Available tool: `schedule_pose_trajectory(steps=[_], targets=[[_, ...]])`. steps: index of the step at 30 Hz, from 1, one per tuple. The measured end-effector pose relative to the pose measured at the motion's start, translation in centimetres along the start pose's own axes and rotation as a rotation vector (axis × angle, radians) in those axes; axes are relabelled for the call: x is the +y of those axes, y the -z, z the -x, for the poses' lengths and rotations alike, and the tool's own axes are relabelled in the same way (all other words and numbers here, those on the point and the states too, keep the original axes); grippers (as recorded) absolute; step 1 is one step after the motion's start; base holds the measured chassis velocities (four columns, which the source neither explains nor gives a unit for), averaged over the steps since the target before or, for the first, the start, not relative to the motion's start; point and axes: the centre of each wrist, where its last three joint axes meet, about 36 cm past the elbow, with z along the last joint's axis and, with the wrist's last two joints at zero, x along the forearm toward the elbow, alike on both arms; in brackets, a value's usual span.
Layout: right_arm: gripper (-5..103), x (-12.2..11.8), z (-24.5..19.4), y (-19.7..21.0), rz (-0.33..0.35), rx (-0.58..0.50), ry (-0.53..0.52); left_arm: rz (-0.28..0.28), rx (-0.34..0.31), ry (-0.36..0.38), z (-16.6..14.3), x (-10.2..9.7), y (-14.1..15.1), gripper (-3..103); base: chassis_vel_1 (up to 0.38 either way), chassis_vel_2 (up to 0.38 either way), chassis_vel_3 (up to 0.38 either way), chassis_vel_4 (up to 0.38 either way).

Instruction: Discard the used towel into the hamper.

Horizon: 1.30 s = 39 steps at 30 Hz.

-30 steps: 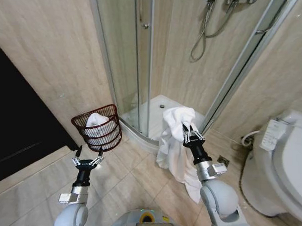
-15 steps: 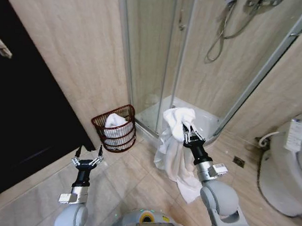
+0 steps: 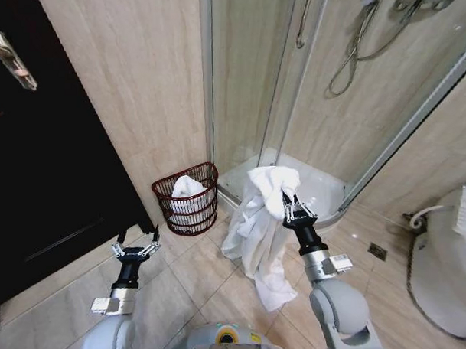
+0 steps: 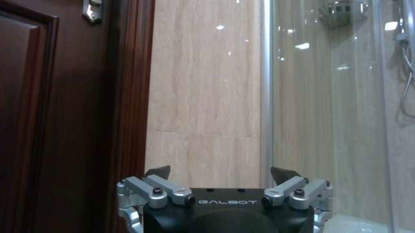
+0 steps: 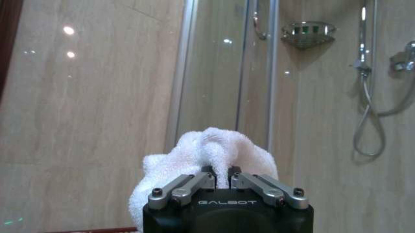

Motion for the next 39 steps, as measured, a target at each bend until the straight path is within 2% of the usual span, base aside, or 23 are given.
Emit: schedule_pose_trajectory(steps=[29, 32, 39], targets=[[8, -0.18, 0.11, 0.06, -0.009, 0.0, 0.008, -0.001, -0.002, 0.001, 0.08, -0.14, -0.4, 100, 0.093, 0.092, 0.094, 0.088], [8, -0.42, 0.16, 0.11, -0.009, -0.002, 0.003, 0.021, -0.001, 0.027, 0.19, -0.24, -0.47, 100, 0.089, 0.089, 0.095, 0.098], [8, -0.5, 0.04, 0.06, -0.006, -0.001, -0.003, 0.028, 0.01, 0.072, 0.46, -0.1, -0.29, 100, 0.037, 0.027, 0.032, 0.045]])
